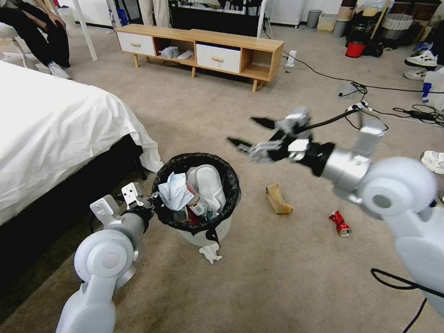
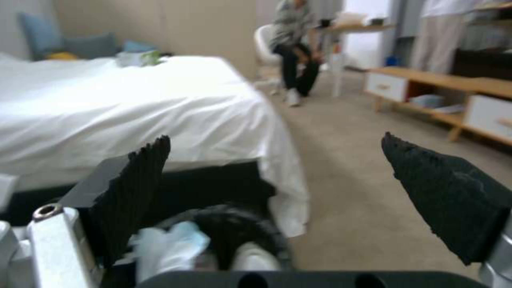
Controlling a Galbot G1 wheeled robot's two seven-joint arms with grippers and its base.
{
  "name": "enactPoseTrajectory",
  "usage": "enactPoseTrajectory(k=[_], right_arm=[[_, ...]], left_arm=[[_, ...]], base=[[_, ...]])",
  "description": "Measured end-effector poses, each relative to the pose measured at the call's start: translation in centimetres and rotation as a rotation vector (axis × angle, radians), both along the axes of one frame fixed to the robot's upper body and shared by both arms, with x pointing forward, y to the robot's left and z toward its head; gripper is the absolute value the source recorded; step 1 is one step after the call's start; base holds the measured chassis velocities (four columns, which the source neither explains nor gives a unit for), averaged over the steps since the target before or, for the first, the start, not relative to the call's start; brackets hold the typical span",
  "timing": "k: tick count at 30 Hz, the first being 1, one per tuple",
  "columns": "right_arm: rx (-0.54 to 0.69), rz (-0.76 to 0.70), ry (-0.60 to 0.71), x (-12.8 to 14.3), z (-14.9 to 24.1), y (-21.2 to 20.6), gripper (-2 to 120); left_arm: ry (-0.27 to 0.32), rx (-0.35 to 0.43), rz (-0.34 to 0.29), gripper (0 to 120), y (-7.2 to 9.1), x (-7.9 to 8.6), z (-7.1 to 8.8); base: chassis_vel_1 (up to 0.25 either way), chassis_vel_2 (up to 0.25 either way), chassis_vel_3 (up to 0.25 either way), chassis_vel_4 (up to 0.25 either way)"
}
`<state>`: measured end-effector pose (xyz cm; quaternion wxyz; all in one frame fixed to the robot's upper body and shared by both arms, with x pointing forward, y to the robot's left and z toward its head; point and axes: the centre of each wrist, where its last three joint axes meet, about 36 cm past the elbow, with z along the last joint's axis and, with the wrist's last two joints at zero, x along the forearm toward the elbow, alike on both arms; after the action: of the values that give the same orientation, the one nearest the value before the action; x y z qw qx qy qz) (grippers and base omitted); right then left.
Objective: Pick up the trash bin and place the garbage on the floor into it.
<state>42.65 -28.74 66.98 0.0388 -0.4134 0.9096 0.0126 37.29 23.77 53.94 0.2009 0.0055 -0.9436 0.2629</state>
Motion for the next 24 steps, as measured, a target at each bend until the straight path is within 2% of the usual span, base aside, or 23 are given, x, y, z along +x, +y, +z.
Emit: enactPoseTrajectory(k=[10,17,20,24], right_arm=[[0.028,-0.113,0.026,0.3,-1.2,-3.1,100],[0.003,-0.165,0.106,1.6,-5.1,-3.8,100],[-0.028,-0.2,0.163,2.6,-8.1,-4.1,100],[-0.051,-0.219,0.184,3.1,-9.8,-4.3,100]], left_arm=[[-0.026,0.003,0.015,4,0.4,-0.4,0.8],[-0.044,0.01,0.027,4,0.8,-0.7,1.3],[-0.05,0.015,0.038,4,1.2,-0.9,1.5],[-0.053,0.013,0.043,4,1.4,-0.9,1.6]], base=[[0.0,0.0,0.0,0.0],[0.0,0.0,0.0,0.0],[0.0,0.0,0.0,0.0],[0.0,0.0,0.0,0.0]])
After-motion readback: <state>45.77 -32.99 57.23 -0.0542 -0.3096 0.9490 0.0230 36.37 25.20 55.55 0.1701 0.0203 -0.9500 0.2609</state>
